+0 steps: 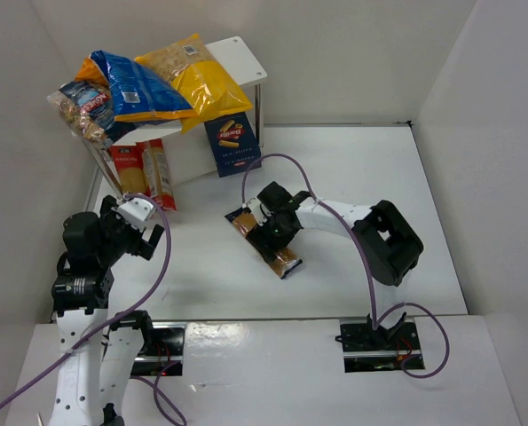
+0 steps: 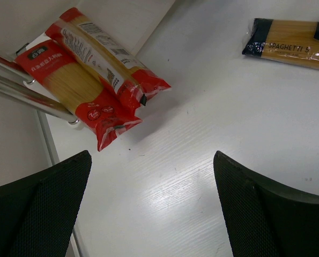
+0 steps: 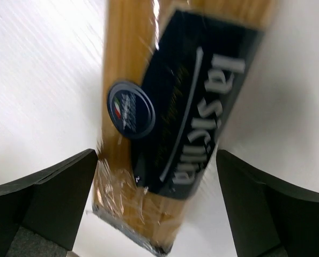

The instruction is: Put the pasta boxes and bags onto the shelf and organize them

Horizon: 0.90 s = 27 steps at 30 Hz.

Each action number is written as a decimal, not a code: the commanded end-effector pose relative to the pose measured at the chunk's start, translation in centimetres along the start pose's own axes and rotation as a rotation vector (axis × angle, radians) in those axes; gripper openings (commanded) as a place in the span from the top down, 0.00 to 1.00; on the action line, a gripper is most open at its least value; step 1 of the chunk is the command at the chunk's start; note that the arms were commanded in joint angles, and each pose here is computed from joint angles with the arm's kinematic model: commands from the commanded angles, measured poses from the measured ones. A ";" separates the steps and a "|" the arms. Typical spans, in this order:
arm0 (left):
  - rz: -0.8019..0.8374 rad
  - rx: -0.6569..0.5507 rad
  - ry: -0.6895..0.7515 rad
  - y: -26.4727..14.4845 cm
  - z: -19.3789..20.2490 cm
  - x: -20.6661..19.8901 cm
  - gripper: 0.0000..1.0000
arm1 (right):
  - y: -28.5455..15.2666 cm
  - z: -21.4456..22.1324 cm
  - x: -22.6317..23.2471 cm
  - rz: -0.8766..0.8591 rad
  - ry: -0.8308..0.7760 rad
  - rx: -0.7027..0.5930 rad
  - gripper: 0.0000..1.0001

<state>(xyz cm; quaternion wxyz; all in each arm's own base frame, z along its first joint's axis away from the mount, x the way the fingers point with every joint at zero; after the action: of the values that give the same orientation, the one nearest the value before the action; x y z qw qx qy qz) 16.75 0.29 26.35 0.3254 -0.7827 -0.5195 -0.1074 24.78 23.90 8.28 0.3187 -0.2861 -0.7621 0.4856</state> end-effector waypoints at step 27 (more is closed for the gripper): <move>0.102 -0.050 0.009 1.0 -0.9 -0.2 0.00 | -9.5 -3.3 5.1 -0.449 -0.311 -0.099 1.00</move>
<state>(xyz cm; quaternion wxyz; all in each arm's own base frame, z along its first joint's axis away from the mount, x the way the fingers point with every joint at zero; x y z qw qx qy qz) 17.24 0.23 25.70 0.3270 -0.7878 -0.5131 -0.0958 23.22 26.14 11.72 0.2945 -0.1433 -0.8070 0.4915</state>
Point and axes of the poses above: each gripper's point midway between its finger pads, its own y axis out along the fingers, its own x axis along the line the jaws close on, z = x × y, the point moved 7 cm from there along -y, back along the fingers, and after that the axes turned 13 degrees about y, right-handed, at the moved point
